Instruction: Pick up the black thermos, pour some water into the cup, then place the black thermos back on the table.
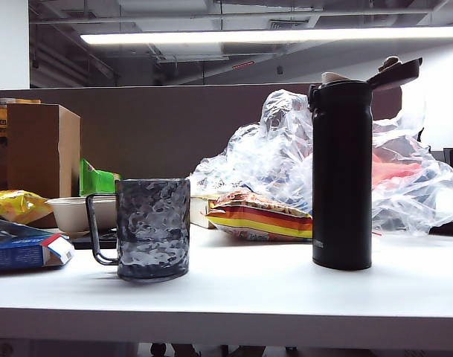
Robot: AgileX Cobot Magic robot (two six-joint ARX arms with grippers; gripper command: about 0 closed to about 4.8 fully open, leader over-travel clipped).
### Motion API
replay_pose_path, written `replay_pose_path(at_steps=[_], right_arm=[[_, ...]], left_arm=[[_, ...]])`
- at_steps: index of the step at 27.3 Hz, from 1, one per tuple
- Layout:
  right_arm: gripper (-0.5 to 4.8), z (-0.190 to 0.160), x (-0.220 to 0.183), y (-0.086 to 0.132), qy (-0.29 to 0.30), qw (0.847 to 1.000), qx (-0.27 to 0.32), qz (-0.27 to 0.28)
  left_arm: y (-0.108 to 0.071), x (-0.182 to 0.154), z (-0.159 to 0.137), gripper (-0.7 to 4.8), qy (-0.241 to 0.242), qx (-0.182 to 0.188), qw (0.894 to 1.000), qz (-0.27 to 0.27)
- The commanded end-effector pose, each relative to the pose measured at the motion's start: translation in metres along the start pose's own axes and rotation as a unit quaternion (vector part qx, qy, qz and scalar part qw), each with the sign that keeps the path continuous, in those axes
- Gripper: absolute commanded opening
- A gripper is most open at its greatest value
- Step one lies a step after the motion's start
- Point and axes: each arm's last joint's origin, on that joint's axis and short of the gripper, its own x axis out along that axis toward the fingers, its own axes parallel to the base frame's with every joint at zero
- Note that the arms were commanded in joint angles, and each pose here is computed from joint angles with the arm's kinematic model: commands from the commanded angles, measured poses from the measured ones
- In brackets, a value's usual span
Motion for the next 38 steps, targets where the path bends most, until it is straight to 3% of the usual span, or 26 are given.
replay_pose_path(at_steps=[1,10,11,12,13,14,18,23,26,34,38], right_arm=[[-0.05,0.0,0.0,0.0,-0.006,1.0,0.002,0.001],[0.13,0.001,0.0,0.0,-0.008,1.0,0.002,0.006],[0.79,0.002,0.0,0.001,-0.01,1.0,0.002,0.013],[2.31,0.004,0.0,0.002,-0.014,0.999,0.002,0.029],[3.65,0.008,-0.001,0.002,-0.019,0.999,0.005,0.036],[4.78,0.013,-0.002,0.003,-0.026,0.999,0.014,0.038],[4.79,0.047,-0.012,0.003,-0.058,0.997,0.023,0.044],[4.79,0.094,-0.028,0.005,-0.111,0.991,0.003,0.069],[4.79,0.112,-0.031,0.007,-0.12,0.988,-0.014,0.096],[4.79,0.149,-0.021,0.011,-0.112,0.985,-0.021,0.132],[4.79,0.154,-0.011,0.012,-0.107,0.984,0.003,0.146]], left_arm=[[0.0,0.0,0.002,-0.05,-0.008,0.001,1.0,0.001],[0.0,0.0,0.002,0.05,-0.005,-0.001,1.0,0.0],[0.0,0.0,0.002,0.77,-0.006,-0.005,1.0,-0.005],[-0.001,0.0,0.003,1.94,-0.008,-0.012,1.0,-0.009],[-0.001,-0.001,0.005,3.56,-0.01,-0.018,1.0,-0.013],[-0.002,-0.002,0.009,4.79,-0.016,-0.025,0.999,-0.017],[-0.007,-0.008,0.033,4.79,-0.046,-0.06,0.996,-0.045],[-0.016,-0.023,0.073,4.79,-0.097,-0.044,0.988,-0.114],[-0.02,-0.029,0.092,4.79,-0.118,-0.055,0.981,-0.14],[-0.027,-0.017,0.128,4.79,-0.108,-0.08,0.97,-0.201],[-0.033,-0.008,0.144,4.79,-0.094,-0.083,0.965,-0.231]])
